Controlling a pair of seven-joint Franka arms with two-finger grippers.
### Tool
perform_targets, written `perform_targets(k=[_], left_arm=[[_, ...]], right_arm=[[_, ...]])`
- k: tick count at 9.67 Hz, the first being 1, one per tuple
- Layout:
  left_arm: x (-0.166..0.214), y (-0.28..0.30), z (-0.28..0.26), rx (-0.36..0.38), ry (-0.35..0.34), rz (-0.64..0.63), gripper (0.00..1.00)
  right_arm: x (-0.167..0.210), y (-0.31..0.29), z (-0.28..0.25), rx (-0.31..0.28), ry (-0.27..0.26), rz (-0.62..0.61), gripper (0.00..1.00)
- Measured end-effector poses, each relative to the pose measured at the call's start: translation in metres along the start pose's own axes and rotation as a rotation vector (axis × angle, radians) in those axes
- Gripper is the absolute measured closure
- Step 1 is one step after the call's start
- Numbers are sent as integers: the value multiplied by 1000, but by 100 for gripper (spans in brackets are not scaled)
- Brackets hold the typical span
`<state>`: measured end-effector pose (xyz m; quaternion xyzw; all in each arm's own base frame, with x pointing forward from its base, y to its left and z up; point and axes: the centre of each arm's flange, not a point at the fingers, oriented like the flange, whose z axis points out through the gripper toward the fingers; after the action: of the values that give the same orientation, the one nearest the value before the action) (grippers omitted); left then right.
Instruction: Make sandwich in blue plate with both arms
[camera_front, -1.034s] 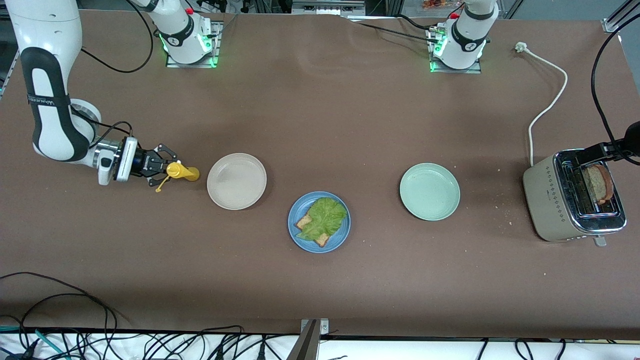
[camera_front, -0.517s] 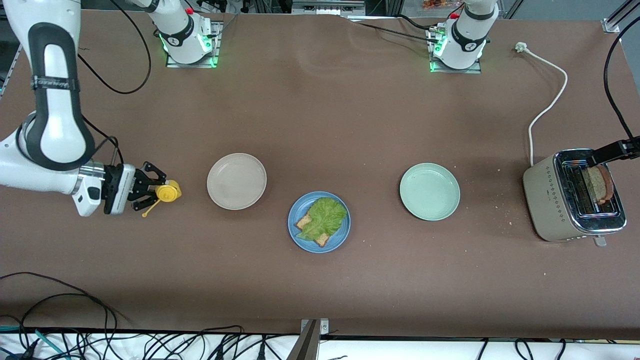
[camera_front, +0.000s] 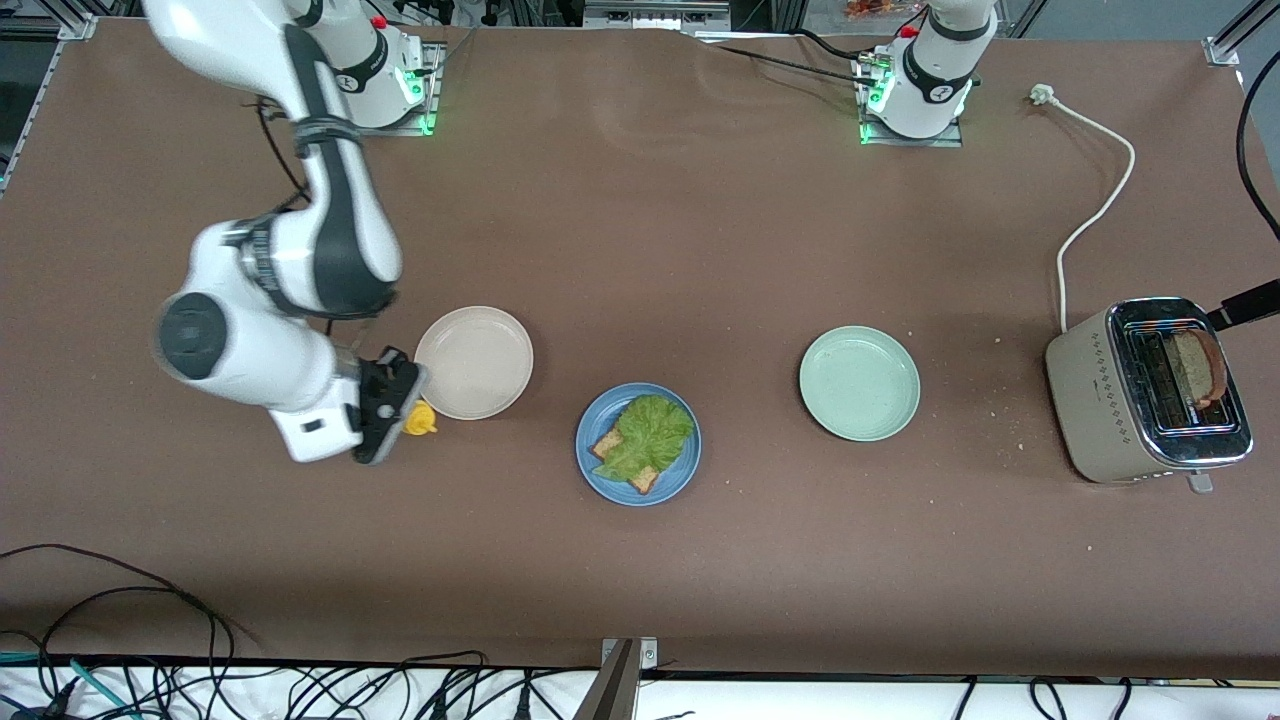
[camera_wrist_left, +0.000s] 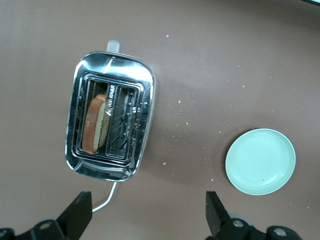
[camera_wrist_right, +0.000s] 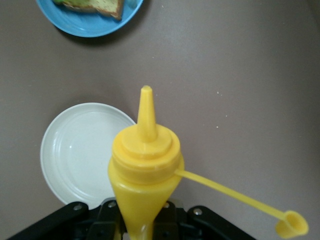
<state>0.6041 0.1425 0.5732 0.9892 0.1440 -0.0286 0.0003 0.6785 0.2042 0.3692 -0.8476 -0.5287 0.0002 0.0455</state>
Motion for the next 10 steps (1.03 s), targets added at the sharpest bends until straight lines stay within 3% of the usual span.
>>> perform_targets(k=[3, 6, 8, 10], left_arm=[[1, -29, 1, -2, -2, -46, 0], [1, -61, 1, -5, -3, -91, 0], [0, -74, 2, -6, -3, -112, 0], [-1, -92, 2, -8, -4, -130, 0]], right_arm=[[64, -49, 28, -238, -221, -42, 82], [113, -103, 58, -435, -414, -230, 82], [140, -140, 90, -513, -505, -355, 82], [156, -166, 109, -559, -546, -420, 82]])
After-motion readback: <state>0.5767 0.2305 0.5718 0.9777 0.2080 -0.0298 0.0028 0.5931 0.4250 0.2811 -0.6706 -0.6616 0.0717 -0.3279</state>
